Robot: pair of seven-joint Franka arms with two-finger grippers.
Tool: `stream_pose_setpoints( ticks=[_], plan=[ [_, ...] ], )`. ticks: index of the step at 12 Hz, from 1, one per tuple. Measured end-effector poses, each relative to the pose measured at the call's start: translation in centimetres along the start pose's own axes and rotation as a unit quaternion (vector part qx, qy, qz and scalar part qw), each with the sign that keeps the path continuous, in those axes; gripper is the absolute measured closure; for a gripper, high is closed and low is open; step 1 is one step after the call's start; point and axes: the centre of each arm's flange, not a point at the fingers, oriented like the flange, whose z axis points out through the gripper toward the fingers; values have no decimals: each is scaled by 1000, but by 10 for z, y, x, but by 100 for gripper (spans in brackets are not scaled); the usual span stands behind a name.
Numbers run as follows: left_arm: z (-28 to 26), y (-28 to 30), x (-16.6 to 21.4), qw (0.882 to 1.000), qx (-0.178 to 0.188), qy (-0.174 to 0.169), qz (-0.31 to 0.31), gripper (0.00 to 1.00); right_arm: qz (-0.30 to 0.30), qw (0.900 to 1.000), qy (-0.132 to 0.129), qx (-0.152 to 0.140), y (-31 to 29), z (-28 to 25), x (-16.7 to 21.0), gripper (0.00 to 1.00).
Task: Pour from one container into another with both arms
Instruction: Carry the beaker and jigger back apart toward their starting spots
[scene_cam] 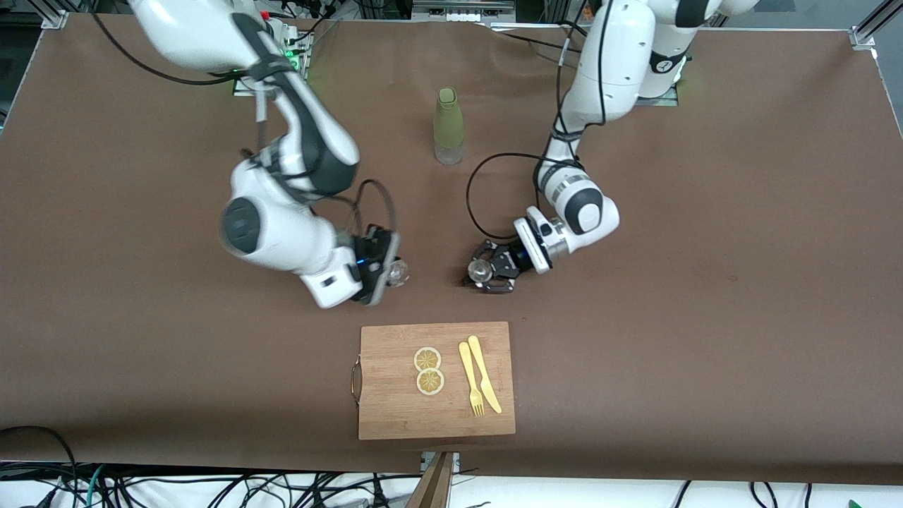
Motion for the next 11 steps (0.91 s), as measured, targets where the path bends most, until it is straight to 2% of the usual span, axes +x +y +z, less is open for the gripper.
stream_pose_setpoints(
  ticks=[2,6,8,11],
  plan=[
    [-22,-29,2,1000,1,0,-4,91,6,999,44,17,28,-20,-36,51],
    [-74,-81,6,999,-35,5,-5,91,-15,992,115,42,57,-39,-118,51],
    [-101,-103,8,999,-52,16,0,91,-46,988,137,56,70,-45,-158,51],
    [-143,-129,5,997,-75,16,5,91,-115,979,151,76,84,-52,-218,51]
  ],
)
